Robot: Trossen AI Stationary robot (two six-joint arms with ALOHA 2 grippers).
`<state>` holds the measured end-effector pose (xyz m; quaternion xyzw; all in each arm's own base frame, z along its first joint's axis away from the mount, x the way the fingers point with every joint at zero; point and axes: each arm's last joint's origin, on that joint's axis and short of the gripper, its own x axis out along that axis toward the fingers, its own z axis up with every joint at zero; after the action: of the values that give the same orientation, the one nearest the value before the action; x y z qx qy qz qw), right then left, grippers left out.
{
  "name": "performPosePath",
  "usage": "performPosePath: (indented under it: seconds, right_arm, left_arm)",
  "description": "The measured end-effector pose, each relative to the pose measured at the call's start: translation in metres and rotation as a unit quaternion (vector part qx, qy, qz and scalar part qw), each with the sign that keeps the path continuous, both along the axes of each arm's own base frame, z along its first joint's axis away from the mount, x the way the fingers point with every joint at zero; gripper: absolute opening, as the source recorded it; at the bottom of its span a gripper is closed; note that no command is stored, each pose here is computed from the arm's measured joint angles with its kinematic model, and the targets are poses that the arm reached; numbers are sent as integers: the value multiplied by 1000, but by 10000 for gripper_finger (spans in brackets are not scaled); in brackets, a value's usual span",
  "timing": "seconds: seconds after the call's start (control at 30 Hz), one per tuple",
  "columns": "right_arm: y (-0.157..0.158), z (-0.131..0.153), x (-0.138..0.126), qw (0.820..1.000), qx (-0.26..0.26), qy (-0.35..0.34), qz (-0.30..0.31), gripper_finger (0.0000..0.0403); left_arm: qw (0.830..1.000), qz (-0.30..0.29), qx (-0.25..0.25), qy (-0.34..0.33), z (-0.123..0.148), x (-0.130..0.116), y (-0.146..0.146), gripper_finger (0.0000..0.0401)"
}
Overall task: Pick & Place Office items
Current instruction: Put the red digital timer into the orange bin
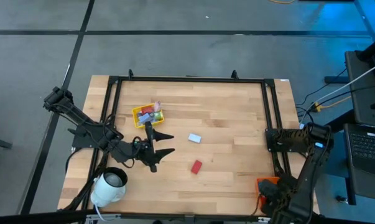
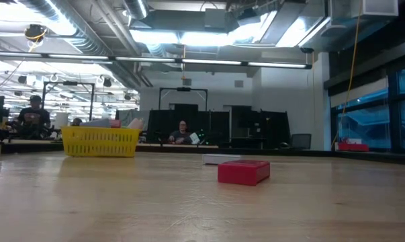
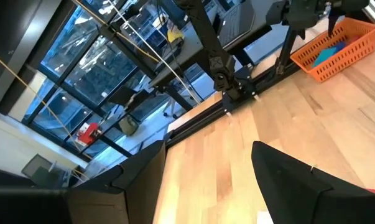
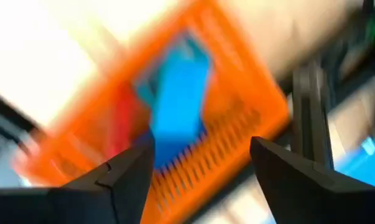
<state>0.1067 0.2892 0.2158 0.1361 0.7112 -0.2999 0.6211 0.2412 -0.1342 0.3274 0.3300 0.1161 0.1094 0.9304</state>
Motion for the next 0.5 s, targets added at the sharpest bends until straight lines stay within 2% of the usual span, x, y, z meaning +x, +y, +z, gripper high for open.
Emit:
performPosePath:
  seconds: [0.07,0.13,0.17,0.23,0.3,0.37,0.5]
  right_arm:
    - [-3,3,8,998,-19,-54,5,272]
    - [-10,9,17,988,-59,-141,14,274]
    - [-14,11,23,977,-83,-196,18,273]
    - [-20,16,34,941,-132,-308,38,271]
    - [-30,17,48,907,-177,-379,48,268]
    - [-43,10,63,898,-209,-384,53,265]
    - [-69,-24,104,904,-214,-362,80,264]
  left_arm:
    - [1000,1,1,3,-1,0,0,237]
    - [1000,16,12,12,-3,-1,1,237]
    - [999,28,19,17,-4,-1,2,237]
    - [998,46,28,24,-6,-2,3,237]
    - [998,59,27,22,-6,-1,7,237]
    - [997,67,25,22,-6,1,10,237]
    - [996,77,25,30,-4,-2,17,237]
